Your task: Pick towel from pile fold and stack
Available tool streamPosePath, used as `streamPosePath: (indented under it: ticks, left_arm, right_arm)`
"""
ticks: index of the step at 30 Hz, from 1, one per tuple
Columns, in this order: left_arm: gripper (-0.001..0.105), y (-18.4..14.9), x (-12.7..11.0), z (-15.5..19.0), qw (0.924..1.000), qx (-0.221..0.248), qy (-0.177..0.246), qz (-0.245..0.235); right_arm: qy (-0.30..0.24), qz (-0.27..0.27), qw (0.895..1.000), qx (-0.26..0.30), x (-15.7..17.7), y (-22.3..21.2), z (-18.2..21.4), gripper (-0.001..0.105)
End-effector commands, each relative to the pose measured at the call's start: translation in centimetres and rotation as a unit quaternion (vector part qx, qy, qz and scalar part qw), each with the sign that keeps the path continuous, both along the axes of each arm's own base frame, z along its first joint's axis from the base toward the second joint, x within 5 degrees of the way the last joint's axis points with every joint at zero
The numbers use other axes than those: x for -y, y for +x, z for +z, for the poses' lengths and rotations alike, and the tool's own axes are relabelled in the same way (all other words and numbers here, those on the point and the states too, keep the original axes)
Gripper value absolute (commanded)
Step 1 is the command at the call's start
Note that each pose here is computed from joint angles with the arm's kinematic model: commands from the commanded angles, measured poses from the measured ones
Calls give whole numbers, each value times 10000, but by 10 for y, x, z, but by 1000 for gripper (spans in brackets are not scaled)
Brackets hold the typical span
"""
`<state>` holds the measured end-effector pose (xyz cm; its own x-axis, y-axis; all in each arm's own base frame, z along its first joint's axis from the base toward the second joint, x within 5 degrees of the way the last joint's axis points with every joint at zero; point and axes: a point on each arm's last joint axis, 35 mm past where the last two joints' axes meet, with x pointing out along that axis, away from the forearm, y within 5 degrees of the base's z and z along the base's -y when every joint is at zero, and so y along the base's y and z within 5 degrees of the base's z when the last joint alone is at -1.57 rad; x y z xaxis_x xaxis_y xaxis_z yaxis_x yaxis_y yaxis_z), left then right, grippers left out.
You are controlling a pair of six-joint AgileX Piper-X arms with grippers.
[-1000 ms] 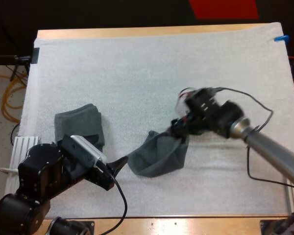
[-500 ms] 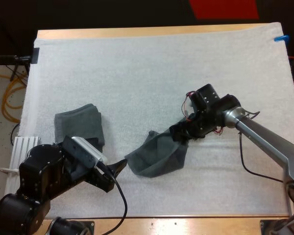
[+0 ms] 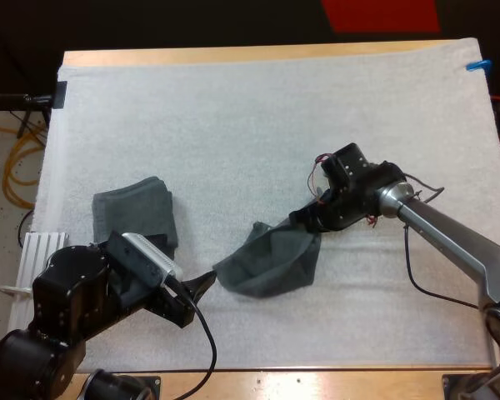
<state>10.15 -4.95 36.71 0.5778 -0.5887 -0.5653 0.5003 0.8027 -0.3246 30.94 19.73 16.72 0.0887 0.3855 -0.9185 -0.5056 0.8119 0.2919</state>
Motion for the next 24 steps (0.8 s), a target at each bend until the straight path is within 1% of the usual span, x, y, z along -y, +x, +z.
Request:
streamPosePath:
  ticks: [1,2,3,4,5,6,7,8,10,11,12,13,15,17,19,20,22,24]
  left_arm:
    - [88,-1,0,2,10000,71,-18,-53]
    - [88,-1,0,2,10000,71,-18,-53]
    - [88,-1,0,2,10000,71,-18,-53]
    - [88,-1,0,2,10000,76,-14,-57]
    - [88,-1,0,2,10000,78,-12,-59]
    - [88,-1,0,2,10000,77,-13,-58]
    - [88,-1,0,2,9999,94,3,-74]
    - [88,-1,0,2,9999,99,8,-79]
    - [88,-1,0,2,9999,99,8,-78]
    - [88,-1,0,2,9999,99,8,-78]
    - [88,-1,0,2,9999,99,8,-78]
    - [88,-1,0,2,9999,99,8,-78]
    - [88,-1,0,2,9999,99,8,-78]
    - [88,-1,0,2,9999,99,8,-78]
    - [88,-1,0,2,9999,99,8,-78]
    - [88,-1,0,2,9999,99,8,-78]
    - [88,-1,0,2,9999,99,8,-78]
    - [88,-1,0,2,9999,99,8,-78]
  right_arm:
    - [-138,10,9990,434,2,2,16,0]
    - [-270,18,9977,618,3,2,21,0]
    - [-539,15,9937,980,7,1,32,0]
    - [-821,0,9876,1341,10,1,43,0]
    - [-1016,-17,9823,1577,13,0,51,0]
    - [-1309,-73,9725,1926,18,-1,64,0]
    - [-1672,-154,9575,2346,23,-3,79,0]
    - [-1861,-217,9469,2612,27,-6,91,0]
    - [-2477,-325,9086,3347,38,-12,122,0]
    - [-2551,-344,8997,3525,40,-15,131,0]
    - [-2635,-432,8859,3794,44,-19,145,0]
    - [-2563,-487,8796,3977,47,-23,157,0]
    - [-2330,-546,8761,4187,50,-31,172,0]
    - [-1958,-363,8836,4238,47,-37,179,0]
    - [-1143,271,9068,4048,33,-44,177,0]
    - [-970,447,9118,3966,28,-46,173,0]
    - [-383,1092,9268,3573,2,-54,155,0]
    - [-194,1378,9340,3290,-17,-61,135,0]
